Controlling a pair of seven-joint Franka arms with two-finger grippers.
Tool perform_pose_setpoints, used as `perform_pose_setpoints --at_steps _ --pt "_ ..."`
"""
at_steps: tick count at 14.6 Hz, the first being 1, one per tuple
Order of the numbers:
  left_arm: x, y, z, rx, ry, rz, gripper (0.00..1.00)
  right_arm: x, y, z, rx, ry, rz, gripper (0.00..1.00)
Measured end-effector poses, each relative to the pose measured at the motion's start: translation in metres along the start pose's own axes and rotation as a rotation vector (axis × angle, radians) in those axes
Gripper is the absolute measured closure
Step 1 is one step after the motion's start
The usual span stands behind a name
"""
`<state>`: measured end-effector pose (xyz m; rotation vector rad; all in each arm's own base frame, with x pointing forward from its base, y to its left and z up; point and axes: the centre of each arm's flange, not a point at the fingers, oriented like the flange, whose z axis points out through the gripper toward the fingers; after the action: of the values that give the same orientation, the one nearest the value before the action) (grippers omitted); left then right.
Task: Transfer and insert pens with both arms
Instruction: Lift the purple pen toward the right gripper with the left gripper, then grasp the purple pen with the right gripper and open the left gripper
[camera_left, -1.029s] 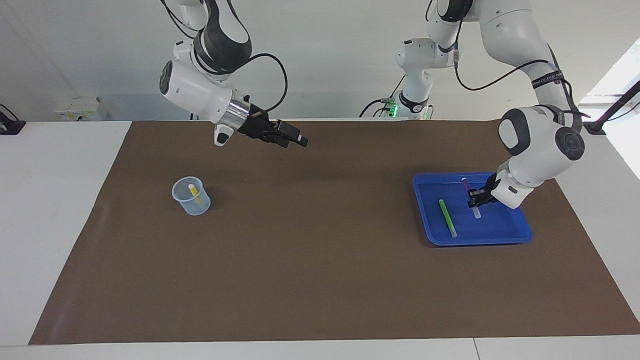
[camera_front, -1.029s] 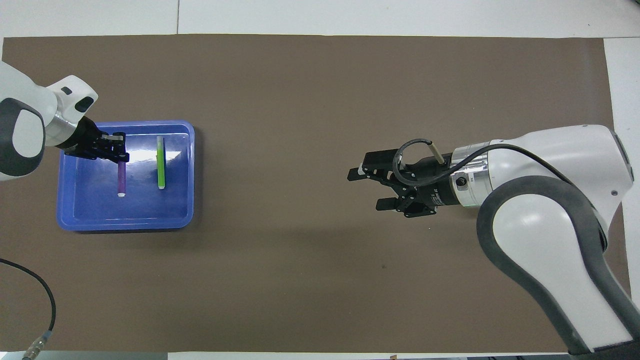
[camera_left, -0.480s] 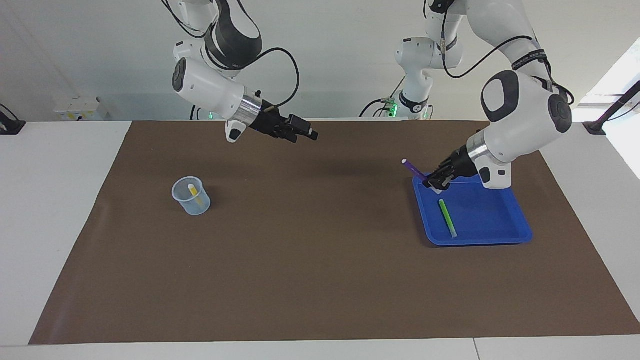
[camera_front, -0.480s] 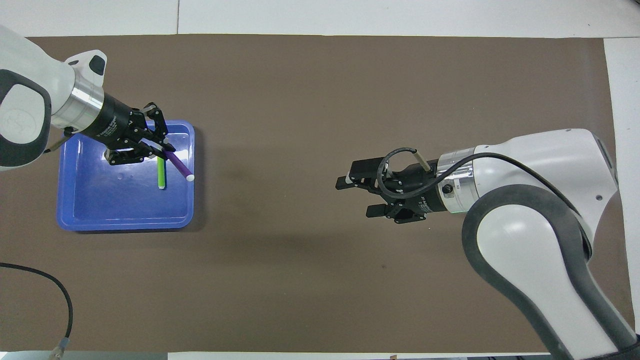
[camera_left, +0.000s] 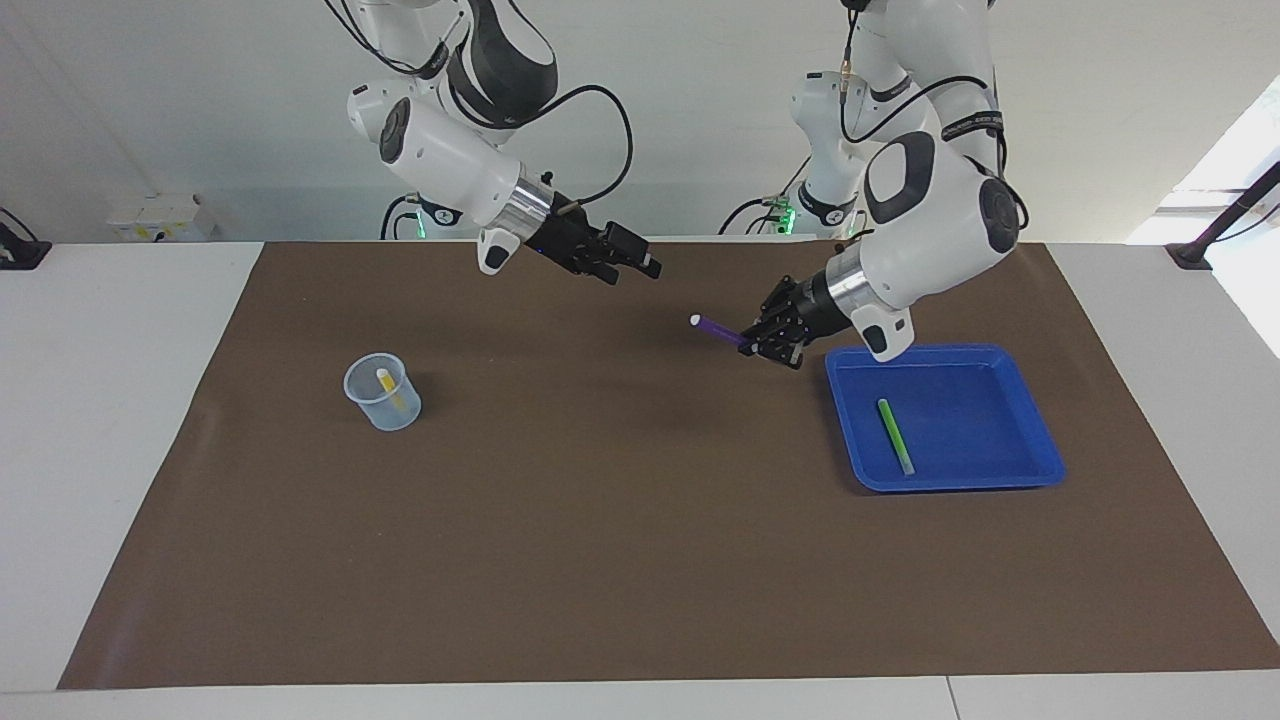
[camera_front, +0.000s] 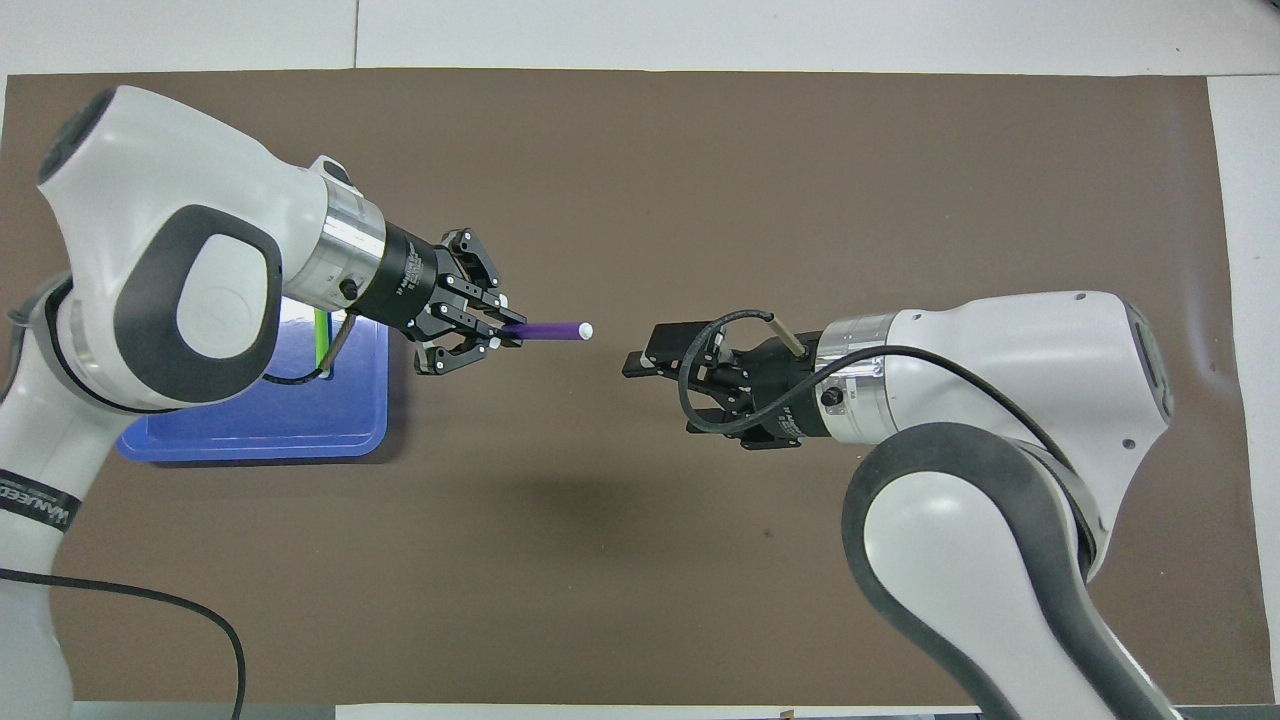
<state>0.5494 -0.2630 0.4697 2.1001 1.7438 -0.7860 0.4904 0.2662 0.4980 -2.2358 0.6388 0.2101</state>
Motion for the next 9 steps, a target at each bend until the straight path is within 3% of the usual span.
perform_pose_setpoints --at_steps 5,9 --pt "-0.016 -0.021 0.019 0.005 -0.114 -0.068 0.83 -0.006 -0.006 0.012 0.028 0.068 -0.001 0.0" --pt "-0.023 -0.029 0.025 0.007 -0.145 -0.078 0.83 -0.004 -0.004 0.016 0.029 0.082 0.0 0.11"
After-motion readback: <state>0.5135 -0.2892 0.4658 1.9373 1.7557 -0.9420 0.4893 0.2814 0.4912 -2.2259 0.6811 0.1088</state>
